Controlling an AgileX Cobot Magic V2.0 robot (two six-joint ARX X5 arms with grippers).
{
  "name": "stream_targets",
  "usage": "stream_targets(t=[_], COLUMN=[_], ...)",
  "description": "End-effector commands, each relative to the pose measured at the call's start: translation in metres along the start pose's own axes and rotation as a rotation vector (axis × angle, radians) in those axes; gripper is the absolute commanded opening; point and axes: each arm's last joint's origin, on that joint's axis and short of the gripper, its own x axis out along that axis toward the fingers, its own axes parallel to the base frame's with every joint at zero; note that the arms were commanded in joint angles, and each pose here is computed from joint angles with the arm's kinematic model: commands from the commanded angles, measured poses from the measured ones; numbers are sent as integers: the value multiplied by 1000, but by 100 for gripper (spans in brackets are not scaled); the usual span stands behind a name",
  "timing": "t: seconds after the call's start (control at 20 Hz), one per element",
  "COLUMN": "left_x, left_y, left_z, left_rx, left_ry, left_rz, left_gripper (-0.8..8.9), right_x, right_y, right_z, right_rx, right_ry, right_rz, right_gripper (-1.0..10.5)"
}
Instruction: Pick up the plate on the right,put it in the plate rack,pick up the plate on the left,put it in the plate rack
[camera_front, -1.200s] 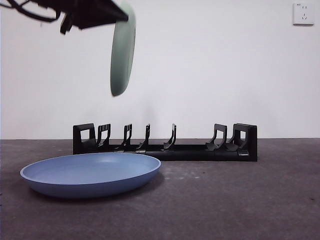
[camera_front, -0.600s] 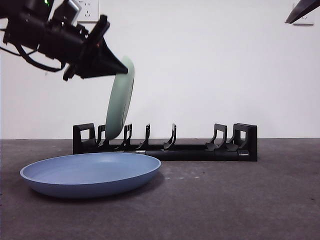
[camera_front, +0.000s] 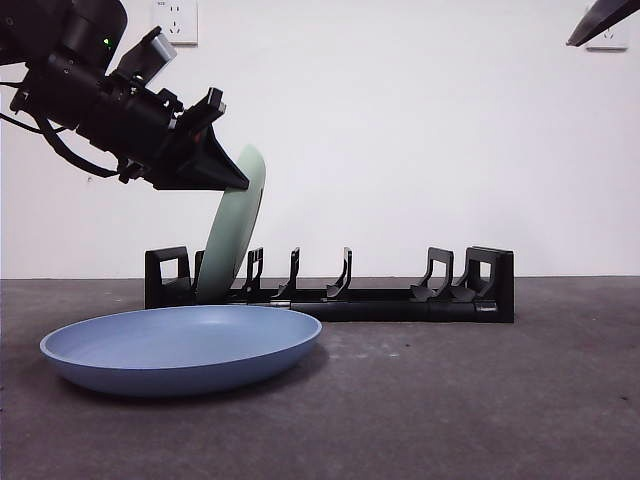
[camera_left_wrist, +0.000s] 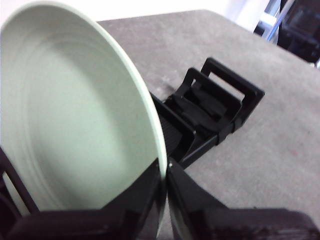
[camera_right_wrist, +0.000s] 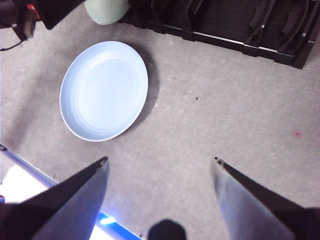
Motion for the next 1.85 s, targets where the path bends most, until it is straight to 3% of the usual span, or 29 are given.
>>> stream_targets(t=[0.05,0.6,1.05,1.15,1.3,1.55,1.85], left_x=[2,8,13,14,14,12,-30], left_y=[2,-8,-19,-21,-23,-26,-47], left_z=[-8,-8,-13,-13,-13,-10,25], left_rx=[12,52,177,179,177,143,163], left_ry=[42,46,102,102,103,93,2], left_rz=[24,36,71,67,62,53,44], left_gripper=[-4,-3,-4,12,165,166,166], right_x=[3,3,3,3,3,3,3], right_y=[-1,-1,-1,-1,-1,-1,-1], right_z=[-1,-1,-1,-1,-1,-1,1], right_rx=[-11,-9,-10,-10,-10,-11,-20], right_ry=[3,5,4,4,4,4,-11], right_rz=[4,4,3,3,3,1,1], right_gripper=[347,347,347,347,347,347,347])
